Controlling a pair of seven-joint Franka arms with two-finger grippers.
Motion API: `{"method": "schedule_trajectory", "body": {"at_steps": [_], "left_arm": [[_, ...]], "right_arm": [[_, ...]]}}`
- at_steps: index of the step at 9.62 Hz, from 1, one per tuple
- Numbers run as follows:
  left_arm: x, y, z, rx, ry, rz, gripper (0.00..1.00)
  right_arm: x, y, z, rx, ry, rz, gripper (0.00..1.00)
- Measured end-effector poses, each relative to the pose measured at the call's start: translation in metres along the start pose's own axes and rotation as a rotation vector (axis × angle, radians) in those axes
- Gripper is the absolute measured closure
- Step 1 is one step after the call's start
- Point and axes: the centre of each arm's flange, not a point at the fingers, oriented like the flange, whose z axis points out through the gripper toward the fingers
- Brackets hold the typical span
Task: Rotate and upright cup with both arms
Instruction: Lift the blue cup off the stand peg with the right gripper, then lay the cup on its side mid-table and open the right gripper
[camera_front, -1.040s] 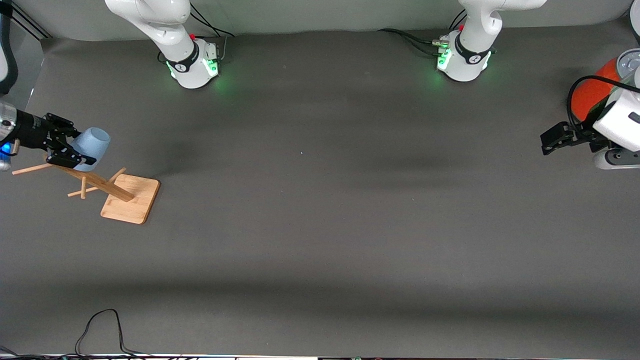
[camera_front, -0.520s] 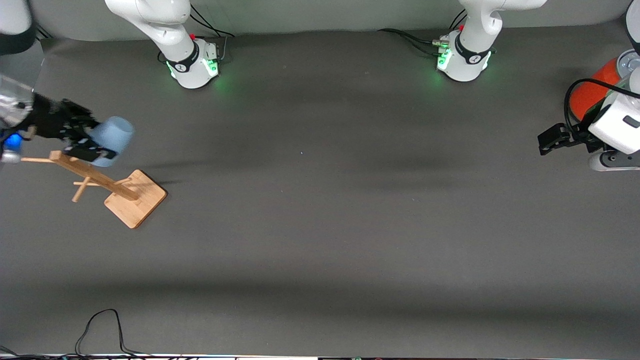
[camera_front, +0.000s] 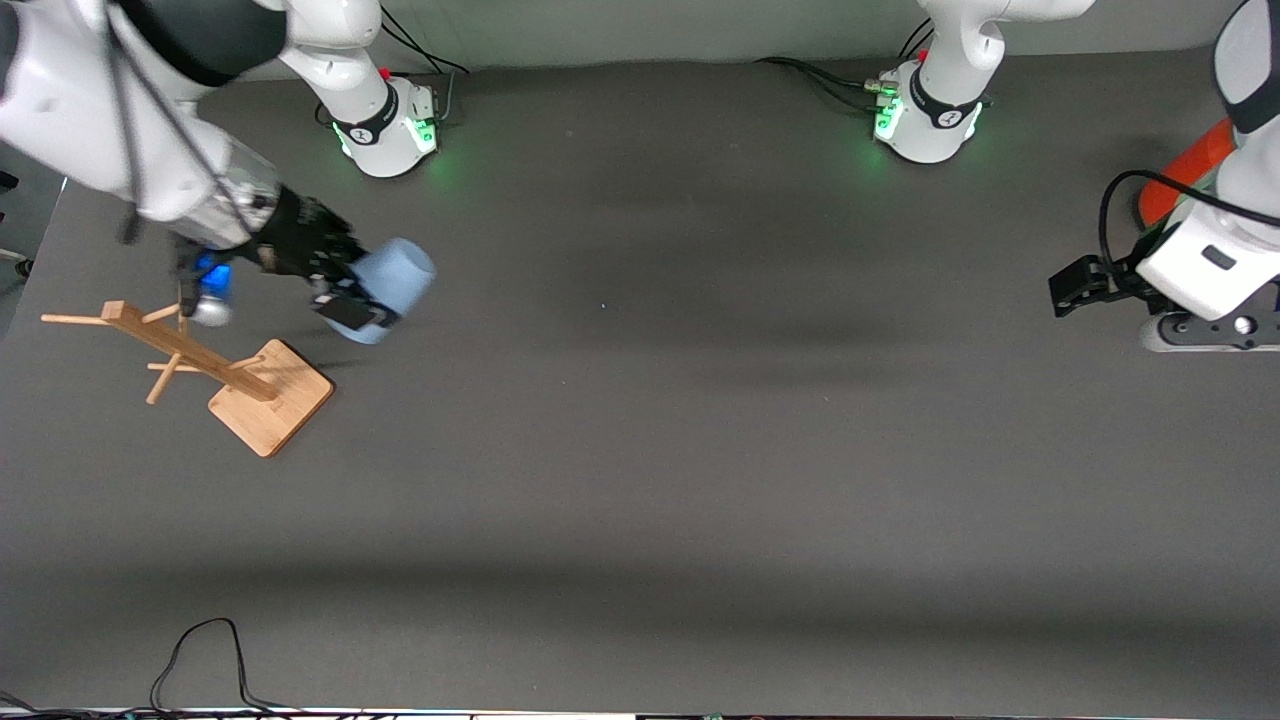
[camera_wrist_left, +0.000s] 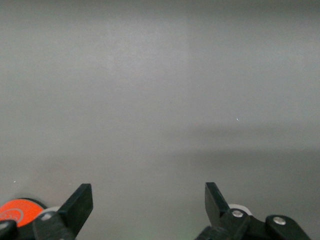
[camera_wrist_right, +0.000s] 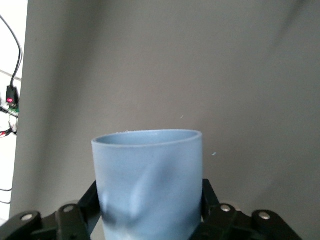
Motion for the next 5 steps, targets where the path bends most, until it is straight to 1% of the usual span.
{"method": "schedule_trajectory", "body": {"at_steps": [3, 5], "left_arm": [[0.005, 0.0, 0.006, 0.001, 0.0, 0.0, 0.0], [0.01, 0.002, 0.011, 0.0, 0.009, 0.001, 0.0]], "right_arm": [[-0.073, -0.017, 0.065, 0.029, 0.091, 0.044, 0.2], [-0.12, -0.018, 0.127, 0.032, 0.163, 0.064, 0.2]]}}
